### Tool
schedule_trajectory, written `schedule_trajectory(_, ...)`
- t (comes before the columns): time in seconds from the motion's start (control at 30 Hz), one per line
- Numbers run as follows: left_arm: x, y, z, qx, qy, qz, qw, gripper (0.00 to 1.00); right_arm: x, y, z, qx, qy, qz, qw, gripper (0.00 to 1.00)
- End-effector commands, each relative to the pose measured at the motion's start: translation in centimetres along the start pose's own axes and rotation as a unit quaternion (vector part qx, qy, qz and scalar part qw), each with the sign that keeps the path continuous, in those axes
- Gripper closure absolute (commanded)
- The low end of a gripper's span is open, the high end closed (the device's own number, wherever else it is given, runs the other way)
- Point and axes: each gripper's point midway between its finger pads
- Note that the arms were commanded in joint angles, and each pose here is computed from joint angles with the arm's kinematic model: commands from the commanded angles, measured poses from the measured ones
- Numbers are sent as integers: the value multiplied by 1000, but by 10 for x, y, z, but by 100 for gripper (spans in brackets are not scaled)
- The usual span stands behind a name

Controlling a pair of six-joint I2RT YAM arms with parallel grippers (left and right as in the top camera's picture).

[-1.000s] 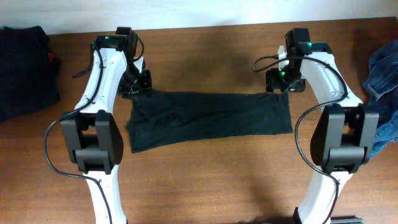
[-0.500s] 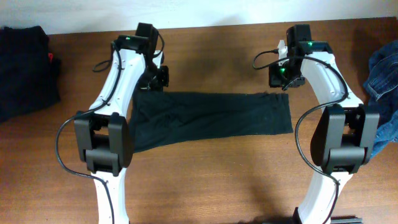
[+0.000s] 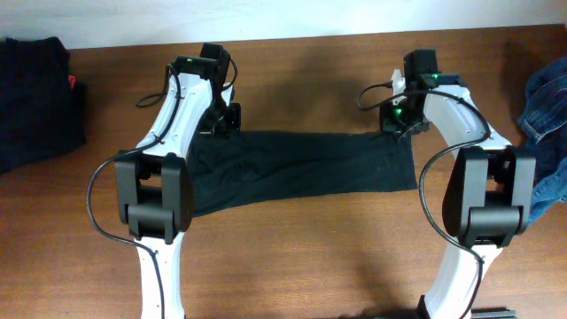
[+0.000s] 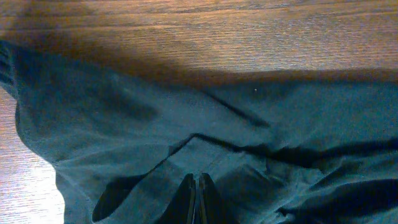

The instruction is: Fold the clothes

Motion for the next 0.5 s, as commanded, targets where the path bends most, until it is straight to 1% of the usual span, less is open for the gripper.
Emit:
schedule_trajectory(0.0, 8, -4, 0, 1, 0, 15, 1000, 96, 0, -3, -7, 3, -2, 10, 1000, 63)
schedule_trajectory(0.13, 7, -4, 3, -3, 0, 15, 1000, 96, 0, -6, -14, 14, -3, 10, 1000, 65)
schedule_trajectory(0.23, 7, -6, 5, -8, 0, 14, 1000, 96, 0, -7, -16, 18, -4, 12, 1000, 77)
schedule_trajectory(0.3, 7, -7, 5, -9, 0, 14, 1000, 96, 1, -7, -18, 22, -4, 16, 1000, 87)
schedule_trajectory(0.33, 7, -7, 5, -9, 0, 14, 1000, 96, 3, -6, -21, 27, -5, 19, 999, 90)
schedule_trajectory(0.47, 7, -7, 6, -10, 0, 14, 1000, 96, 3, -3, -39, 66, -10, 18, 998, 91)
Point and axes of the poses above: each gripper's point midway between its finger pads, its own y axis back along the fingers, its own x axis along the line the jaws close on, z = x × y, and after that the axes turned 3 degrees about -y, right-handed
